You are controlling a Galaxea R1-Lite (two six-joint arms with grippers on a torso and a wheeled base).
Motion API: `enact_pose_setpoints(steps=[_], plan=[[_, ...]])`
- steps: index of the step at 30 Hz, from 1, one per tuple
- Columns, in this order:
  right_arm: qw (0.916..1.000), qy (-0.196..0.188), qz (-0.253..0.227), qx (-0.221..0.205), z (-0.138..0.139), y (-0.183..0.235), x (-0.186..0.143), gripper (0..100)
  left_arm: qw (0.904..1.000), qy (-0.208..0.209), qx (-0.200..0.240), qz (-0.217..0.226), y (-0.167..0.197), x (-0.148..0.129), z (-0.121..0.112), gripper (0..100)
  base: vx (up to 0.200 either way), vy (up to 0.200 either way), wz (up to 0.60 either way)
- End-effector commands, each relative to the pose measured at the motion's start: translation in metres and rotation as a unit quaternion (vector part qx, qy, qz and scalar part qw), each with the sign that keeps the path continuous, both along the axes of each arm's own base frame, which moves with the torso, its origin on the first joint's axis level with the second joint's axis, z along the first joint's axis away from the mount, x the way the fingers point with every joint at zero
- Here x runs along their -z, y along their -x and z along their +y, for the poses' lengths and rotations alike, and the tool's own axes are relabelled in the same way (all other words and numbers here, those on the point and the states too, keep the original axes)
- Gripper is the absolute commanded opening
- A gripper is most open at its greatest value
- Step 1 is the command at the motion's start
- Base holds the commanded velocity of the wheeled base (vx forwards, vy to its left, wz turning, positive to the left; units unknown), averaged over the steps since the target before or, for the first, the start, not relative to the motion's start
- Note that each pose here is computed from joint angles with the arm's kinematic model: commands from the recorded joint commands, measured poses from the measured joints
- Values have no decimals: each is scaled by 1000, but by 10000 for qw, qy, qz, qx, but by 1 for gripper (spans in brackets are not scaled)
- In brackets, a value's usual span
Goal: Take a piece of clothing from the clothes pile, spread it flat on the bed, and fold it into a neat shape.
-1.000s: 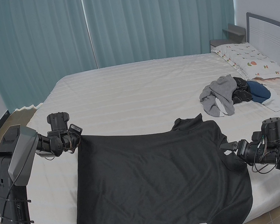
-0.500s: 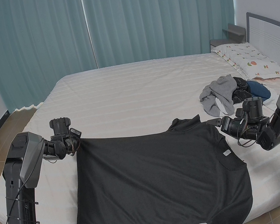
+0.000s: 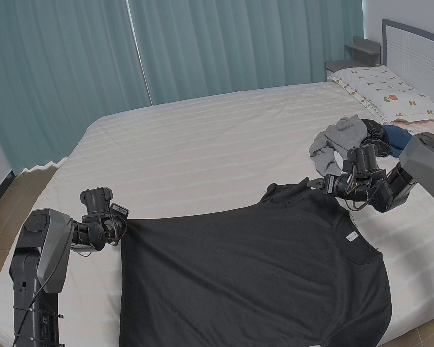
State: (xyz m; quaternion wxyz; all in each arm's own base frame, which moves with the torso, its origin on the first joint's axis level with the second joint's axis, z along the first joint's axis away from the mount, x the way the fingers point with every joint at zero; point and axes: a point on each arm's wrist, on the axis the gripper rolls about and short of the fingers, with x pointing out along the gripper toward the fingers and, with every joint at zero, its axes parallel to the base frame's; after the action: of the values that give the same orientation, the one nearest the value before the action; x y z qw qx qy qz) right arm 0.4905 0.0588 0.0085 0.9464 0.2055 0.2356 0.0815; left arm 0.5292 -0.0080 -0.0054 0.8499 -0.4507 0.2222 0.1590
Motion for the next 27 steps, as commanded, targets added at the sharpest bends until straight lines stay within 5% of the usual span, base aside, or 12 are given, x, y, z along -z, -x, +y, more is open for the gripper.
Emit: enact_pose_setpoints(steps=[1,4,5,15,18,27], plan=[[9998,-2,217,40,1,-20,27,100,10000,-1,14,48,1,4,-1,0,0,0,0],[9990,-170,391,125,1,-21,27,100,10000,-1,14,48,1,4,-1,0,0,0,0],[9989,-197,398,146,1,-22,27,0,10000,-7,18,41,1,3,-1,0,0,0,0],[9974,-490,248,477,-10,-32,20,0,10000,-13,29,3,0,2,-2,0,0,0,0],[9938,-769,4,803,-17,-41,6,0,9999,-30,-4,-127,-2,-3,-2,0,0,0,0],[9858,-799,-708,1299,-28,-62,-7,0,9990,-7,13,-457,-9,-6,-3,0,0,0,0]])
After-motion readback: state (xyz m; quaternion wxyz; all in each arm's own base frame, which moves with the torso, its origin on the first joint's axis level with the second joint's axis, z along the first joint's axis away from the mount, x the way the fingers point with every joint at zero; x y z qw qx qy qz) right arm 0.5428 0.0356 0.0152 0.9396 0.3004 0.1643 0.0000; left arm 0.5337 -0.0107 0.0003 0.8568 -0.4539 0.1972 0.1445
